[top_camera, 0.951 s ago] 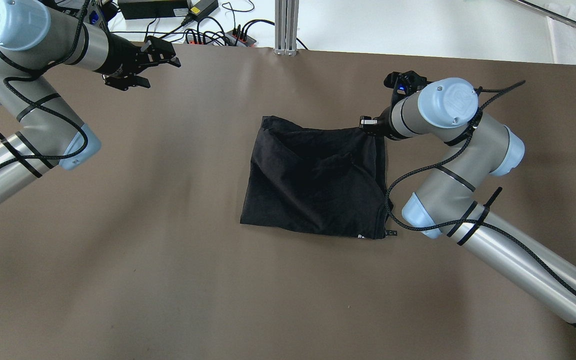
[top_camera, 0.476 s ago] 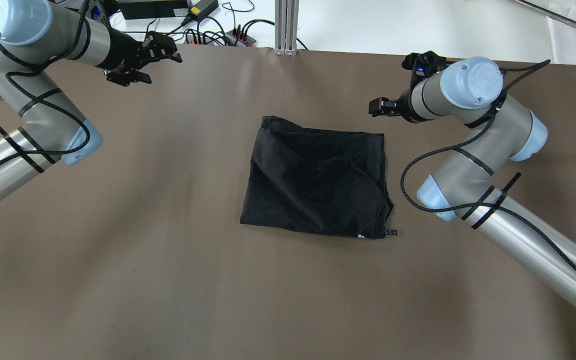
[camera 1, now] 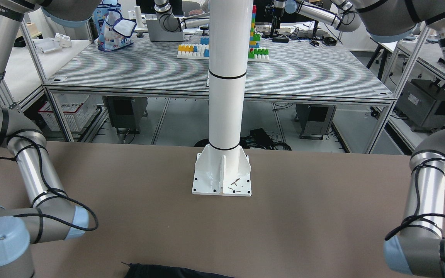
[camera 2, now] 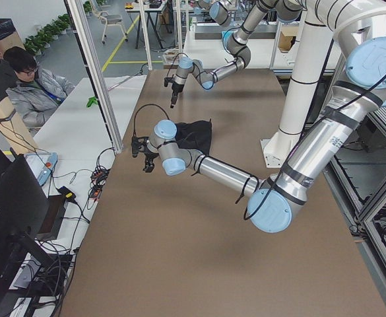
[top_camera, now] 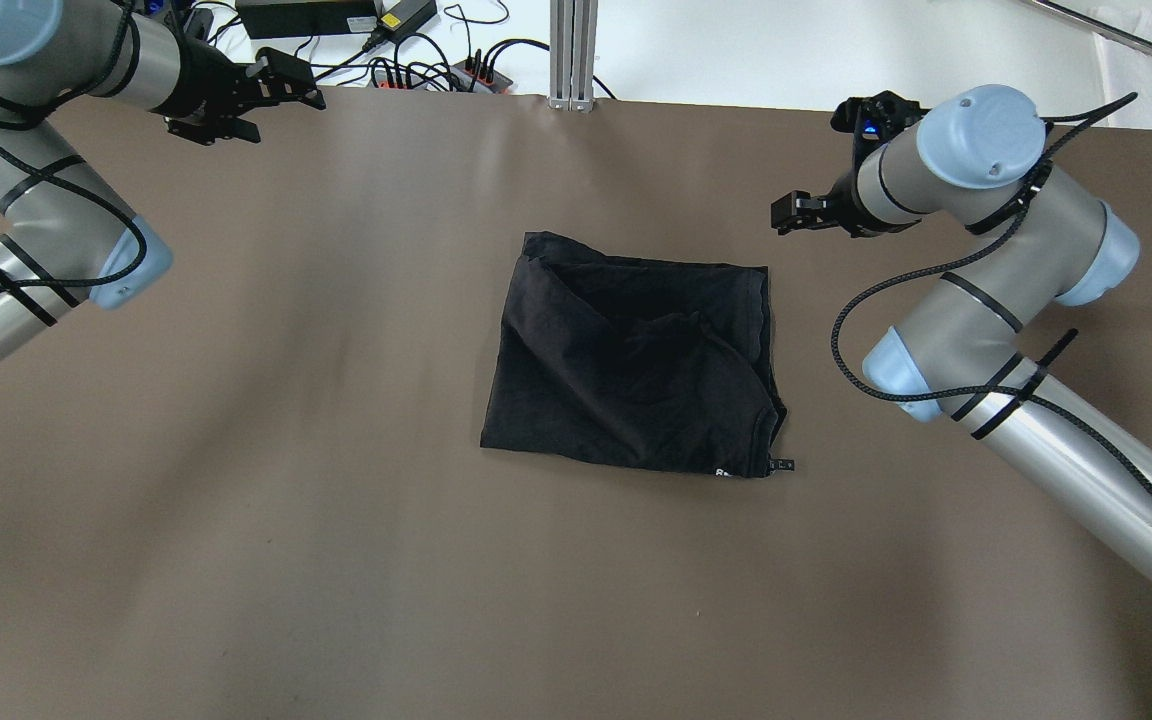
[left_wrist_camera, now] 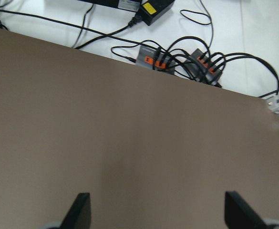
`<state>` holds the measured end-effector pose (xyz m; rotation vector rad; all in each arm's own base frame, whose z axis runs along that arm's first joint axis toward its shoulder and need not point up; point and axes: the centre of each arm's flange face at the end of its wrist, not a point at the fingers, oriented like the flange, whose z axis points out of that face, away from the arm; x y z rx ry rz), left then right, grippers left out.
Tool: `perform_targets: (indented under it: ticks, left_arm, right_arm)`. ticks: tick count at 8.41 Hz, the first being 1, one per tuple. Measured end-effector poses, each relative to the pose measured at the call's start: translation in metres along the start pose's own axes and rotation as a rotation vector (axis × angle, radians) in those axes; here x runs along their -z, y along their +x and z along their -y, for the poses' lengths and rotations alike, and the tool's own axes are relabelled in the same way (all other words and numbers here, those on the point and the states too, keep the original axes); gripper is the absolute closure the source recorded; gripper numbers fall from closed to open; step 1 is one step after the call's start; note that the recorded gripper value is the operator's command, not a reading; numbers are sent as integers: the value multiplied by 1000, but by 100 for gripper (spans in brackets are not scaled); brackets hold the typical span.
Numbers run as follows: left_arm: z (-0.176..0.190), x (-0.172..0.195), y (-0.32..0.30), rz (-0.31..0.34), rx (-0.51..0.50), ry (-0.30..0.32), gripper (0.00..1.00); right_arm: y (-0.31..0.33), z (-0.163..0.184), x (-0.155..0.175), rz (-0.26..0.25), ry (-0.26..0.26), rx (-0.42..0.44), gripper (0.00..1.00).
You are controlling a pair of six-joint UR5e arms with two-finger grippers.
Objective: Fold clothes
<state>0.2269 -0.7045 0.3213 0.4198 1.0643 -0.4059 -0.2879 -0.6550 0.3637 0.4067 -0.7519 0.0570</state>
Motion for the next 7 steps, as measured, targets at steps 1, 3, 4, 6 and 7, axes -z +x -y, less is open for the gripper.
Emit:
perform_targets:
  ticks: [1,3,4,6,7]
  left_arm:
    - [16,5,-28,60,-63,7,0]
    - [37,19,-100,179,-231,33,0]
    - [44,28,-137,240,-330,41,0]
    - [55,48,-206,388,-513,64,0]
    - [57,57,-237,477,-604,74,0]
  right_arm:
    - [43,-4,2,-39,-13,64,5]
    - [150,-15,16,-128,-40,212,5]
    - [206,-25,24,-179,-74,284,5]
    - [320,-52,53,-270,-151,394,5]
    - [376,-74,69,-307,-189,429,5]
